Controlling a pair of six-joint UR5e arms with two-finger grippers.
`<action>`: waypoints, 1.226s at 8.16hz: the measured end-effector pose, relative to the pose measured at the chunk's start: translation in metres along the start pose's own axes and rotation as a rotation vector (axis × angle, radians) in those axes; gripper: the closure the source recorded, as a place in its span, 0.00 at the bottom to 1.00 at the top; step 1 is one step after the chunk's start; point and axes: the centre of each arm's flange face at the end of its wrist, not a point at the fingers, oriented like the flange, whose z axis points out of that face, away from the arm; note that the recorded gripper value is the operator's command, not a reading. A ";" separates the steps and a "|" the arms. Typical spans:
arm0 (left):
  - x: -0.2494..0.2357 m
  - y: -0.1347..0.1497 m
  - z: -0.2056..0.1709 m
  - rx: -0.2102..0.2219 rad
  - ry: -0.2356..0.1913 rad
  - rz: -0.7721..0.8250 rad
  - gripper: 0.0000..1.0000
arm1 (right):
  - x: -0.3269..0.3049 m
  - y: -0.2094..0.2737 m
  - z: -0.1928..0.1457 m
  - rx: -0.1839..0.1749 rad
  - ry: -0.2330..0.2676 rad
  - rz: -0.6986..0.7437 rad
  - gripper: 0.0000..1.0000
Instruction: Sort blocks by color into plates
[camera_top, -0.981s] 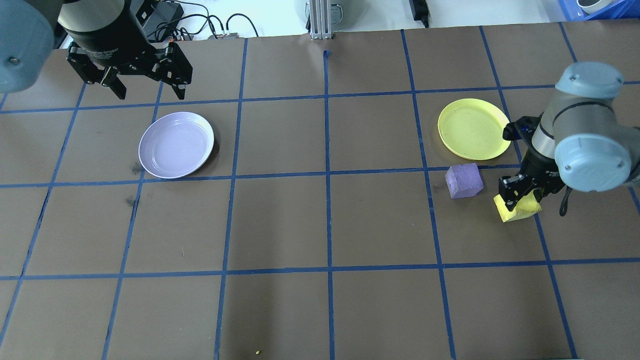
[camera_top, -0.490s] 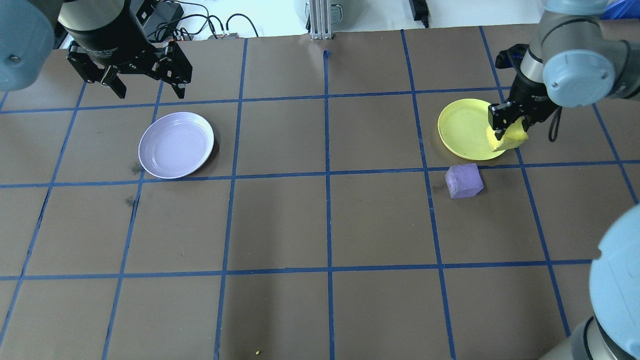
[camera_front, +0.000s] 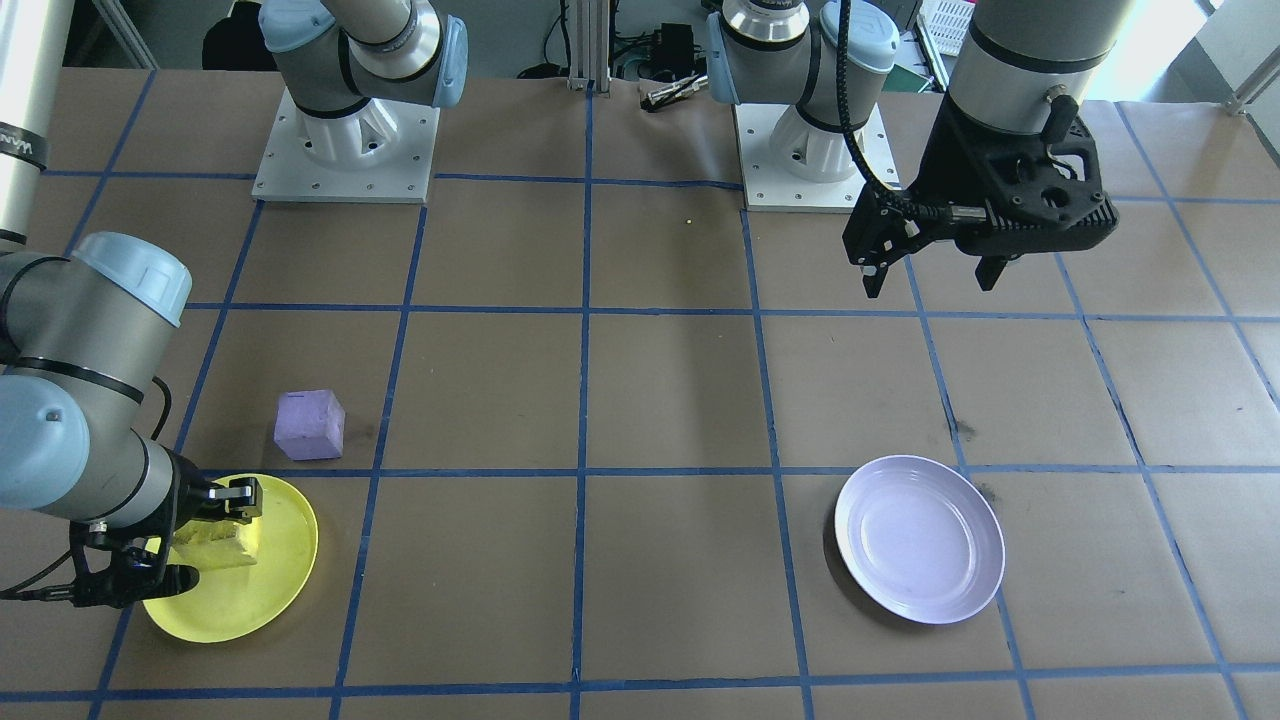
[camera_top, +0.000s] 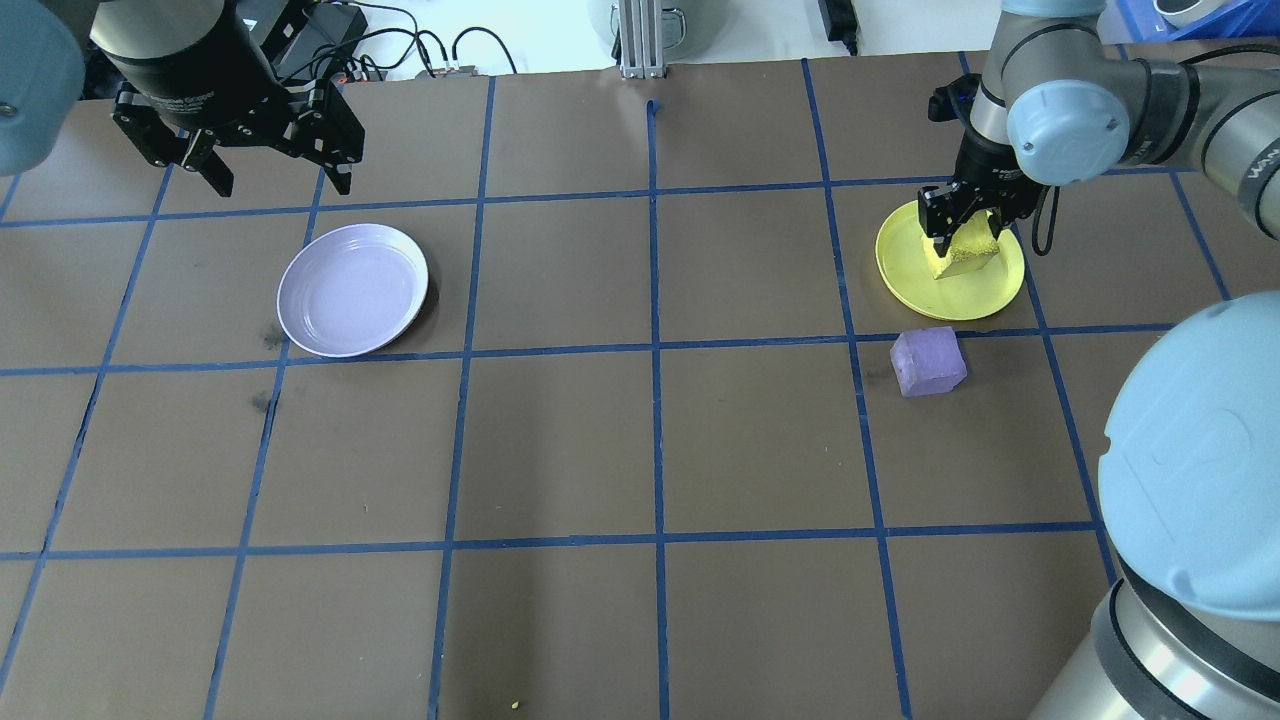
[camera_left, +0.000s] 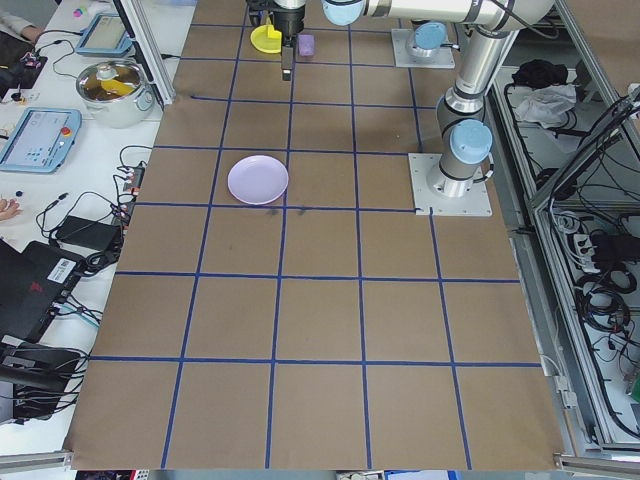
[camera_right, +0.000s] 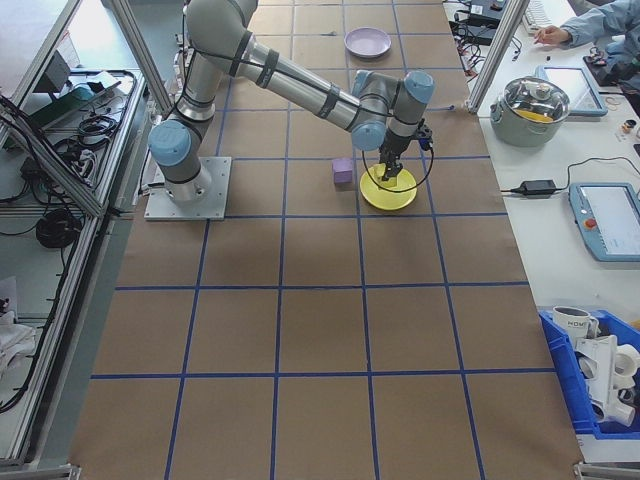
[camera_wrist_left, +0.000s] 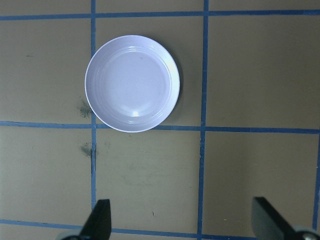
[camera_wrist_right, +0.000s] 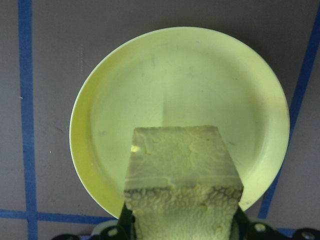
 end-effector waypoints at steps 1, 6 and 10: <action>-0.003 0.000 0.000 -0.001 0.000 -0.005 0.00 | -0.001 -0.002 0.002 -0.004 0.002 -0.002 0.00; -0.004 -0.001 0.002 -0.004 0.000 -0.007 0.00 | -0.021 0.021 0.001 -0.095 -0.036 -0.025 0.00; -0.004 0.000 0.003 -0.005 -0.002 -0.006 0.00 | -0.048 0.061 0.051 -0.216 -0.068 -0.059 0.00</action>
